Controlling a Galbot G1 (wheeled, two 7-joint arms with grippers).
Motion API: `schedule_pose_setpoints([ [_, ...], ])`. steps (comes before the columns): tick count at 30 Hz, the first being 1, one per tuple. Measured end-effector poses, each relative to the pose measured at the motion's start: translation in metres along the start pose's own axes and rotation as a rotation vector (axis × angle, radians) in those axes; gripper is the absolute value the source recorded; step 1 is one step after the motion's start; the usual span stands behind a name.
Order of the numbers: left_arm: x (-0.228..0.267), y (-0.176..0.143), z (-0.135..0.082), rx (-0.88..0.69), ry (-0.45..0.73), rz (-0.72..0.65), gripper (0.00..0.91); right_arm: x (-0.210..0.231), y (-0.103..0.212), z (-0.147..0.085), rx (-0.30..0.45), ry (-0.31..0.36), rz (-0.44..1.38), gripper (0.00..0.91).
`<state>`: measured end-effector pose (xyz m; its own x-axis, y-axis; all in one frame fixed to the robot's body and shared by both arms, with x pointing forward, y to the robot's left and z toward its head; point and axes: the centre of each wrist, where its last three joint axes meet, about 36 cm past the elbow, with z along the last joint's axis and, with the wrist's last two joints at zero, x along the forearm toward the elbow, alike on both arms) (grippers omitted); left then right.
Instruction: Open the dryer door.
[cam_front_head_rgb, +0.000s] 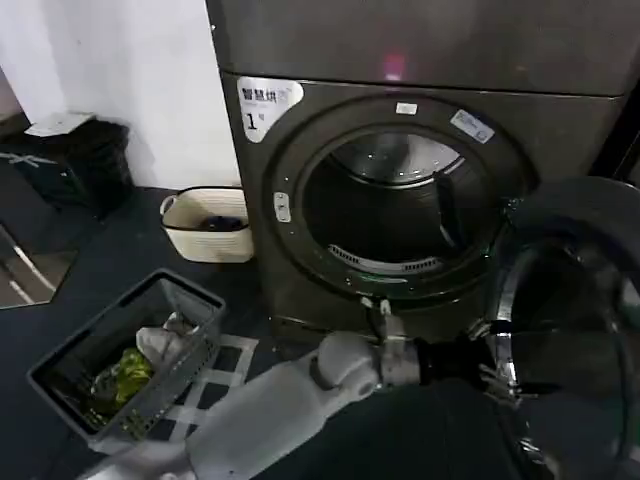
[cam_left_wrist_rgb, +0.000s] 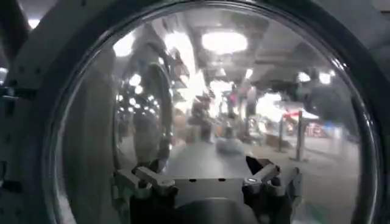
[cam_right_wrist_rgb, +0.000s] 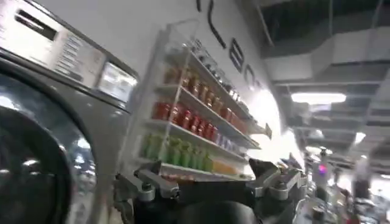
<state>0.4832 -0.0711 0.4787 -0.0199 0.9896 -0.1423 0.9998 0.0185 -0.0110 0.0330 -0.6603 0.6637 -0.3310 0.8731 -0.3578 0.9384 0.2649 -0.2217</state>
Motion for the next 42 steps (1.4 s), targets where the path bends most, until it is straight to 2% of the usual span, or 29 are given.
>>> schedule_pose_setpoints([
  [13,-0.052,0.006,0.001,-0.039,-0.010,-0.026,0.907,0.001,-0.020,-0.008,-0.010,0.002,0.035,0.907],
  [30,-0.050,0.011,0.005,-0.129,-0.036,-0.053,0.907,-0.003,-0.020,-0.012,-0.015,-0.010,0.035,0.907],
  [42,-0.052,0.004,0.007,-0.185,-0.145,-0.024,0.907,-0.003,-0.029,-0.017,-0.025,-0.018,0.042,0.907],
])
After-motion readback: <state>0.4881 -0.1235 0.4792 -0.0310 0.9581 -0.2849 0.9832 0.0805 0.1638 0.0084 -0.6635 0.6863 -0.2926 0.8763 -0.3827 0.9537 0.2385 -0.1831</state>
